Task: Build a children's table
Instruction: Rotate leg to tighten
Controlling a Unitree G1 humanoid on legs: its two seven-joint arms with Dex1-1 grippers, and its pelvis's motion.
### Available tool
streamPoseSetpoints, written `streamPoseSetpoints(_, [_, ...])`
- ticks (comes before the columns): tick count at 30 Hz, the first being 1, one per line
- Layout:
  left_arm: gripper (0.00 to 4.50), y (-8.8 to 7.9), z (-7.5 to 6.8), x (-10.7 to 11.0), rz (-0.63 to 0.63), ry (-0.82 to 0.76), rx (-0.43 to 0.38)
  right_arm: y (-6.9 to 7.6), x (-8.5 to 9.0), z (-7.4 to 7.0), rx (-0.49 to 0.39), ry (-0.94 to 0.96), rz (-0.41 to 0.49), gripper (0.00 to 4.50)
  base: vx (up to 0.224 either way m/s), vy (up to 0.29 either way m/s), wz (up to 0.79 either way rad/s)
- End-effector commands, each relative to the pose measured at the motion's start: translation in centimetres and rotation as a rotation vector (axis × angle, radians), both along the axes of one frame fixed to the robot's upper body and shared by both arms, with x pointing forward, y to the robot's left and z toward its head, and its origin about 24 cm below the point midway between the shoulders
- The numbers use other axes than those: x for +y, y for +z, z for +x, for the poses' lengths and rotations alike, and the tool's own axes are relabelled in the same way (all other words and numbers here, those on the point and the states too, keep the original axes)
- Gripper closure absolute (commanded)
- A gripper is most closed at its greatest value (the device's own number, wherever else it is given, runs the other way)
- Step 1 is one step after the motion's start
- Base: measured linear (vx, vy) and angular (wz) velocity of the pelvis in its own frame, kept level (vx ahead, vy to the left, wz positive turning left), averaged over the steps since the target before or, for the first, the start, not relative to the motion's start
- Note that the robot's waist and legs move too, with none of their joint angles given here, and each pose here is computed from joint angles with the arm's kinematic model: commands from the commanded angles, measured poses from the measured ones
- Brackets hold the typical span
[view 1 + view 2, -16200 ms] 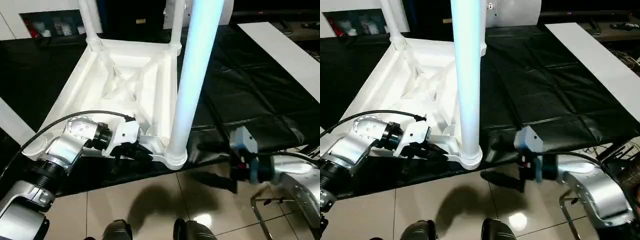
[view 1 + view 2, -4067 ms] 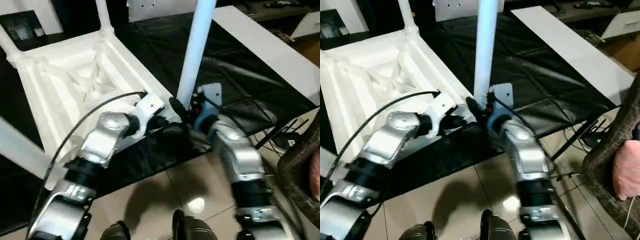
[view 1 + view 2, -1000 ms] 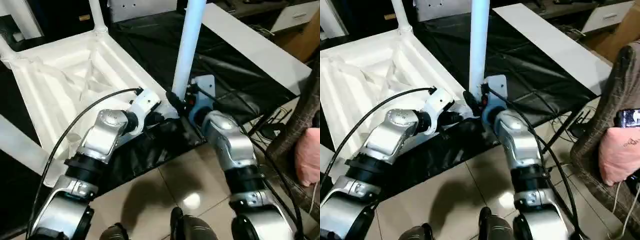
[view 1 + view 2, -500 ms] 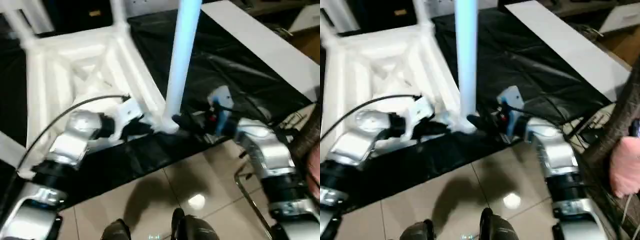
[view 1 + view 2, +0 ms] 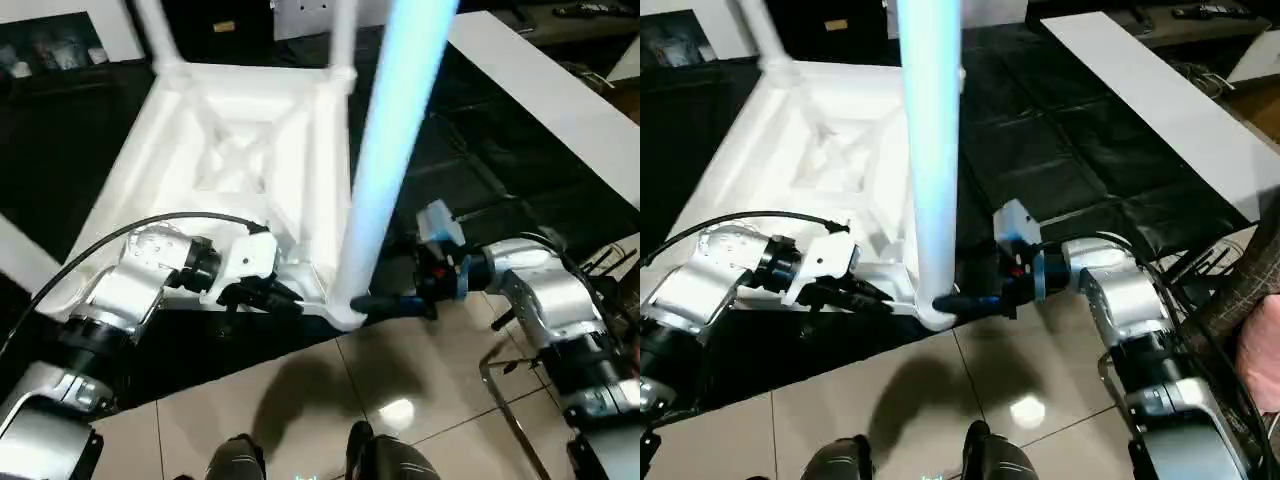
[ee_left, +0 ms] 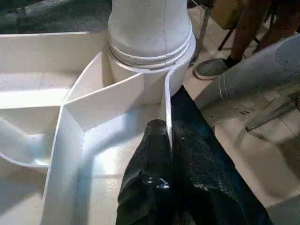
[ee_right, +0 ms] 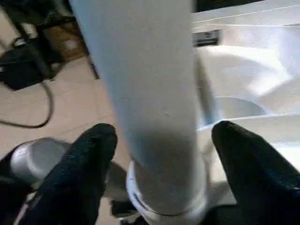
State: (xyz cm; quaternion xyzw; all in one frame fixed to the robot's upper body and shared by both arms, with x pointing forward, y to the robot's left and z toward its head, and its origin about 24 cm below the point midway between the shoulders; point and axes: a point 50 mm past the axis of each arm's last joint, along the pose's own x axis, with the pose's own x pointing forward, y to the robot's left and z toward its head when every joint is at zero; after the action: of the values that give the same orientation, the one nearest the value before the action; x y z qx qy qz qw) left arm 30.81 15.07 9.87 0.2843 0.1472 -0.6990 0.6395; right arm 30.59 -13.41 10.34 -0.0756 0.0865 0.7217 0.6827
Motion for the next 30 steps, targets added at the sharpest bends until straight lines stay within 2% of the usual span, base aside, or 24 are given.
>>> streamPoseSetpoints(1, [4.5,-1.0,-0.6,-1.0,0.075,-0.103,0.028,0.1,0.2,-0.1,0.005,0.066,-0.015,1.16,0.0,0.0,0.0])
streamPoseSetpoints(17, [4.5,-1.2,-0.4,-1.0,0.088,-0.129,0.026,-0.5,0.9,-0.2,0.088,0.166,-0.025,2.43,0.0,0.0,0.0])
streamPoseSetpoints(22, [4.5,-1.2,-0.3,-1.0,0.078,-0.111,0.032,-0.6,1.1,-0.4,0.11,0.173,-0.016,2.48,0.0,0.0,0.0])
streamPoseSetpoints(27, [4.5,-0.9,0.1,-0.9,0.047,-0.033,0.037,-0.5,1.2,-0.8,0.152,0.145,0.031,2.5,0.0,0.0,0.0])
streamPoseSetpoints(30, [4.5,-0.5,0.8,-0.8,-0.007,0.099,0.034,-0.6,1.8,-1.2,0.163,0.032,0.101,2.5,0.0,0.0,0.0])
